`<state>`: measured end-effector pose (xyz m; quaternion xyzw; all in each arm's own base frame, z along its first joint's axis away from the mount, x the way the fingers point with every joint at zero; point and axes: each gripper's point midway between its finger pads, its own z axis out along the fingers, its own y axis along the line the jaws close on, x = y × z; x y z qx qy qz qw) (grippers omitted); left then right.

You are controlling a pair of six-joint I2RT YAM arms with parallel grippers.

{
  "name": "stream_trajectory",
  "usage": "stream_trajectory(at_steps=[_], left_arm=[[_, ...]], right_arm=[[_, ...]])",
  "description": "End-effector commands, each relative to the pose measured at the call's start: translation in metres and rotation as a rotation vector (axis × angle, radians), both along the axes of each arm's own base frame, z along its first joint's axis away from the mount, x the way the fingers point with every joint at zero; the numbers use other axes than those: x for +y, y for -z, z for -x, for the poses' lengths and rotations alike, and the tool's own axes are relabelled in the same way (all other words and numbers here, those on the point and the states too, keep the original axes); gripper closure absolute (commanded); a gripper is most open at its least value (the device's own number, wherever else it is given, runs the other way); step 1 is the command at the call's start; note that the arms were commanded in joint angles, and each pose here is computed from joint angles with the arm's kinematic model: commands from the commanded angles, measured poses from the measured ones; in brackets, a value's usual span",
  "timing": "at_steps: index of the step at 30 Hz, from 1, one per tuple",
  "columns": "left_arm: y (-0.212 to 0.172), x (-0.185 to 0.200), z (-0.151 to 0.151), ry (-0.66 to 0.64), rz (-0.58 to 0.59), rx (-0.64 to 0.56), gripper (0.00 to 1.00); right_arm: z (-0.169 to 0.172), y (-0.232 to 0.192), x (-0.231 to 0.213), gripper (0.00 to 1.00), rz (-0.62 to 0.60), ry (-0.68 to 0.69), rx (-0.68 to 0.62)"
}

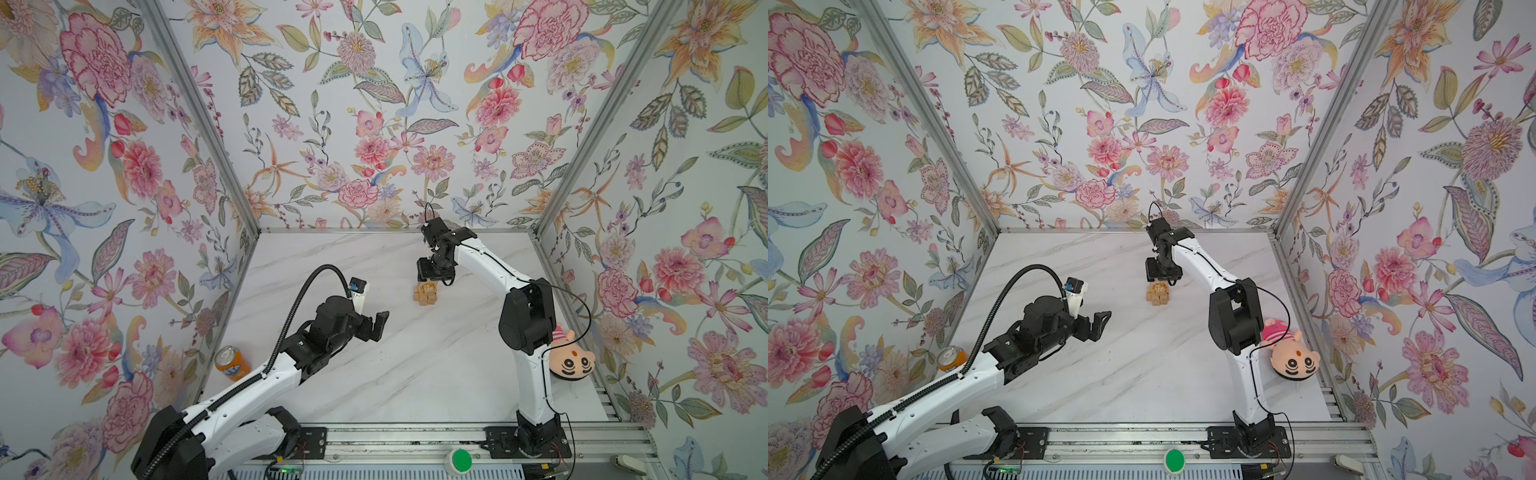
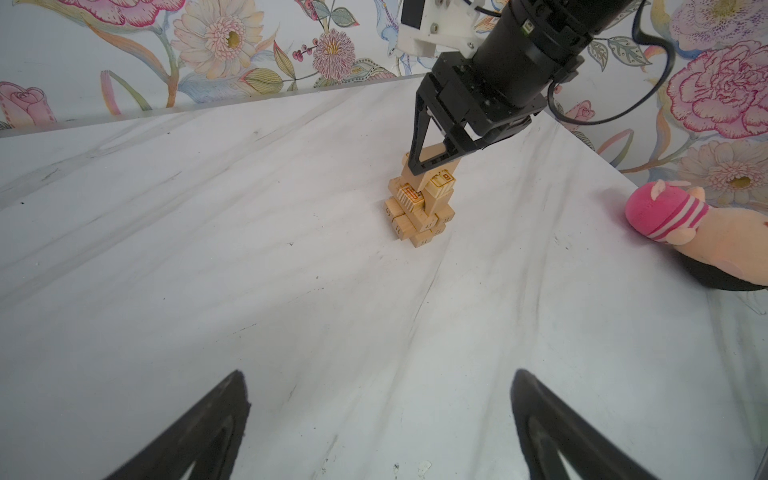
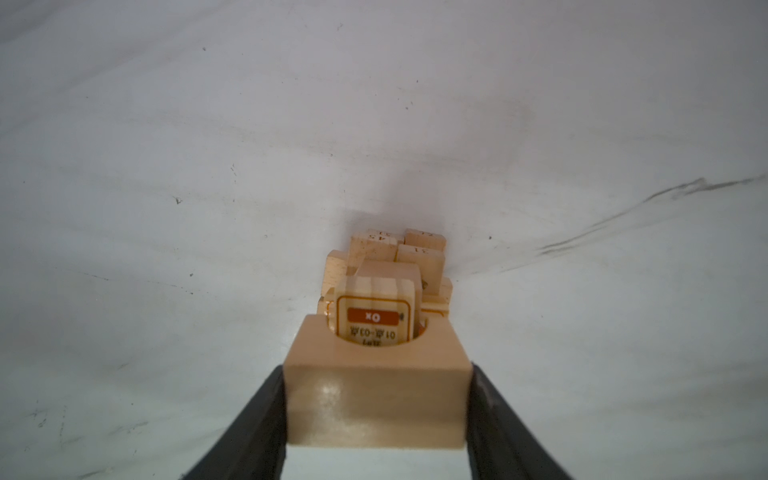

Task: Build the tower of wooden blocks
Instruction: 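Settle the arch block on the printed card block with the right gripper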

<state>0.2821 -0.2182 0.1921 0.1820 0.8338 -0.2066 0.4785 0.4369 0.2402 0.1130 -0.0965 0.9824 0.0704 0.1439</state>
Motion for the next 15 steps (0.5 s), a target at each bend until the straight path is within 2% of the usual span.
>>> stream_trajectory(at_steps=[1,15], left_arm=[[-0.002,0.004,-0.002,-0.014,0.014,-0.005,0.01],[-0.003,0.006,-0.001,-0.019,0.021,-0.007,0.01]], right_arm=[[0.001,-0.003,-0.001,0.46,0.018,0.008,0.001],[-0.001,-0.017,-0.001,0.47,0.016,0.011,-0.028]])
